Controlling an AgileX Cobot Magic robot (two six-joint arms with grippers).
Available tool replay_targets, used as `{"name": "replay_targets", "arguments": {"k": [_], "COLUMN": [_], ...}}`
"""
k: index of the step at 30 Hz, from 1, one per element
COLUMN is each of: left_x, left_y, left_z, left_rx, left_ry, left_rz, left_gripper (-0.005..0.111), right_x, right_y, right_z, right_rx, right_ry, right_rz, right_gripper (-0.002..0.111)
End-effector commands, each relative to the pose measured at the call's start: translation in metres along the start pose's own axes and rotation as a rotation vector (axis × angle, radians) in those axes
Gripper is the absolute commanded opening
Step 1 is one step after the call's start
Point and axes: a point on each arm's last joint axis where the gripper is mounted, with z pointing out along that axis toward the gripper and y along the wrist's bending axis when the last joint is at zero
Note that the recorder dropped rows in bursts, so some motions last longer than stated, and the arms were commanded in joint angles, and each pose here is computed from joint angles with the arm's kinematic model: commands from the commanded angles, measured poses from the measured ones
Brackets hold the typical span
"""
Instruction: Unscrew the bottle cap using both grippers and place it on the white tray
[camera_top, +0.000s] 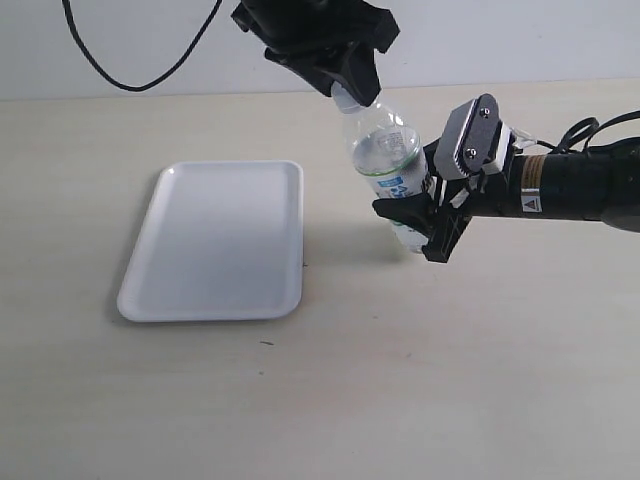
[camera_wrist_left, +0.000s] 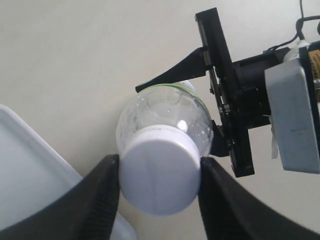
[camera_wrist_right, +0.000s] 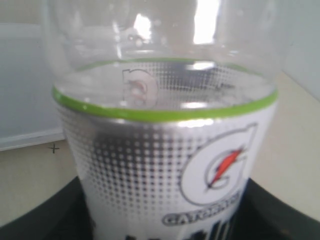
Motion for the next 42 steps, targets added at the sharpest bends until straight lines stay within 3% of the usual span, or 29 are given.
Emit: {"name": "replay_targets", "arguments": {"k": [1, 6, 19, 23, 33, 35, 38, 42], "left_x": [-0.0013, -0.0013, -0.0005, 0.0007, 0.0037, 0.0036, 0.0034, 0.0022], "left_y": [-0.0014, -0.0014, 0.0002, 0.0014, 0.0012, 0.0009, -0.0002, -0.0005], "left_z": [0.0008, 0.0008, 0.0008, 0.0008, 0.0007, 0.0007, 0.0007, 0.0007], "left_rx": [0.022, 0.022, 0.003, -0.016, -0.028, -0.024, -0.01, 0.0], "left_ry": [-0.005, -0.003, 0.005, 0.012, 0.043, 0.044, 0.047, 0.036], "left_rz": [-0.109, -0.239, -0.806, -0.888, -0.884, -0.857, -0.814, -0.703], "left_gripper": [0.0, 0.0, 0.0, 0.0, 0.001, 0.006, 0.024, 0.064], "right_x": [-0.0049, -0.0049, -0.0066, -0.0066, -0.0073, -0.0073, -0.0073, -0.0072], "right_y": [0.0001, 0.0001, 0.0005, 0.0005, 0.0006, 0.0006, 0.0006, 0.0006], "right_z": [-0.0006, -0.0006, -0.0007, -0.0007, -0.0007, -0.0007, -0.0007, -0.0007], "right_rx": [0.0, 0.0, -0.005, -0.005, -0.006, -0.006, -0.006, -0.006], "right_ry": [-0.042, -0.042, -0.06, -0.06, -0.068, -0.068, -0.068, -0.067], "right_rz": [-0.003, -0.003, -0.004, -0.004, -0.002, -0.002, -0.002, 0.0], "right_gripper": [0.0, 0.0, 0.0, 0.0, 0.0, 0.0, 0.0, 0.0]}}
